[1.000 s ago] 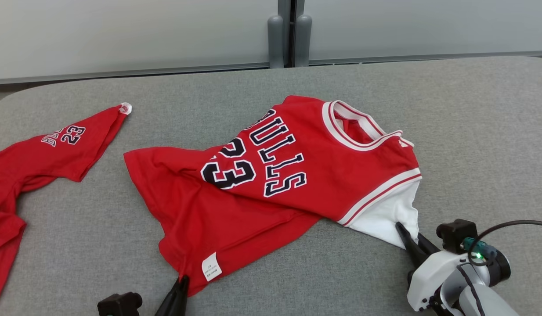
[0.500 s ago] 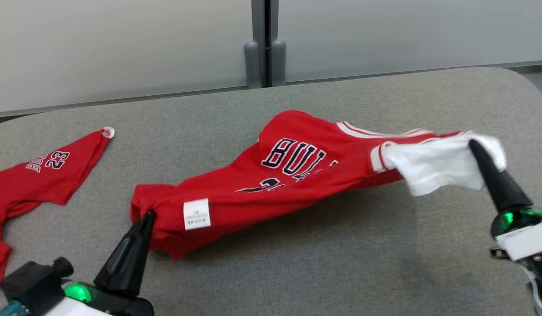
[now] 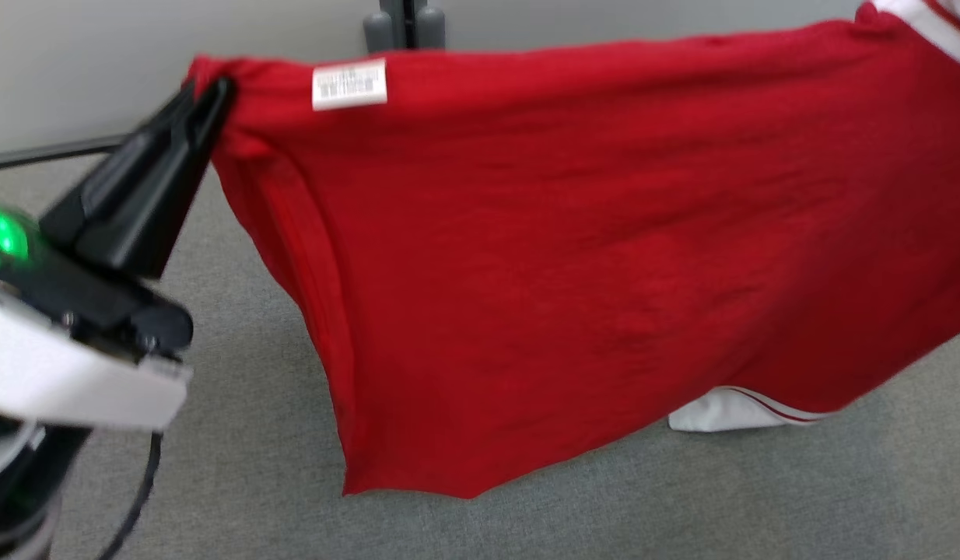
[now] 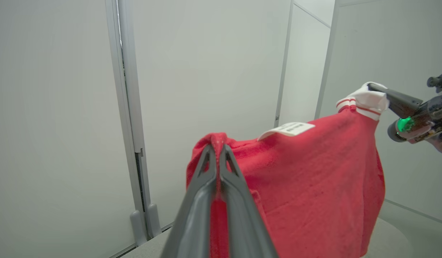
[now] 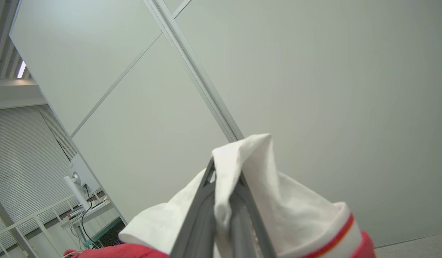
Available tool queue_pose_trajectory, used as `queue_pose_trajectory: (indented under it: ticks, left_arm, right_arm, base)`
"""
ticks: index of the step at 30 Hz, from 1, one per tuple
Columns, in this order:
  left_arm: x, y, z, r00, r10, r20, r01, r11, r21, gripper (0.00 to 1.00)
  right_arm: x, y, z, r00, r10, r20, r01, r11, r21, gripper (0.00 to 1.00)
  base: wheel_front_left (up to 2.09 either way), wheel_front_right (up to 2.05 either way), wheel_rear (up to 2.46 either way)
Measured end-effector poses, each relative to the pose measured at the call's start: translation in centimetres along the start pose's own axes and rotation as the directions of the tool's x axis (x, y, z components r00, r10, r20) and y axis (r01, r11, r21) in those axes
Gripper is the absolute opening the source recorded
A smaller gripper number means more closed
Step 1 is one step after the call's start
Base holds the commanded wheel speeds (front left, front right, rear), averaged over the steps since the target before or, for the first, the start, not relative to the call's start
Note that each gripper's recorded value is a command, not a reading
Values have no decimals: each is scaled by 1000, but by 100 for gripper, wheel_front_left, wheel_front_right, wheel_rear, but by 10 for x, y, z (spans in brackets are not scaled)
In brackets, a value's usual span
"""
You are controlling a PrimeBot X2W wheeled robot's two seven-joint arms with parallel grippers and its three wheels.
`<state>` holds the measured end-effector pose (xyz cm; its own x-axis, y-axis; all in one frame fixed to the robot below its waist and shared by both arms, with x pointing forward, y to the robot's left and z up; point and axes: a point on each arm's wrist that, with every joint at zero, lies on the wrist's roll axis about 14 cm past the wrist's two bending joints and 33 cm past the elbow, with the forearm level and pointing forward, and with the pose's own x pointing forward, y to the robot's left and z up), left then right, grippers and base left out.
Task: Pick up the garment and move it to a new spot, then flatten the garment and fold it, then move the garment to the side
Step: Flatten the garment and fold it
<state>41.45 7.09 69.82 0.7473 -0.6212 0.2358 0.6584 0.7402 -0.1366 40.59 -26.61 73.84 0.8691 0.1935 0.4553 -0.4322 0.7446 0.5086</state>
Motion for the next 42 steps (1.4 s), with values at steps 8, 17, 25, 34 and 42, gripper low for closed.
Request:
queue_pose_trajectory:
  ticks: [8, 17, 25, 34, 42]
  left_arm:
    - [116, 60, -31, 996, 4, -87, -3, 1000, 6, 0]
    - [214, 155, -72, 982, 181, -53, -177, 981, 77, 0]
    - [208, 196, -184, 962, 257, -94, -251, 965, 70, 0]
    - [74, 145, -314, 898, 265, -350, -290, 957, -20, 0]
    - [-36, 85, -305, 849, 355, -391, -449, 875, -180, 0]
  right_arm:
    - [110, -55, -27, 996, -90, -9, 89, 994, -59, 0]
    - [227, -90, -69, 985, -155, 79, 160, 985, -58, 0]
    - [197, -152, -194, 961, -268, -70, 273, 958, 84, 0]
    - [1, -172, -280, 820, -462, -337, 529, 837, 141, 0]
    - [-118, -130, -261, 746, -524, -412, 628, 759, 171, 0]
  base:
    - [0, 0, 0]
    - [0, 0, 0]
    - [0, 0, 0]
    - [0, 0, 0]
    - [0, 0, 0]
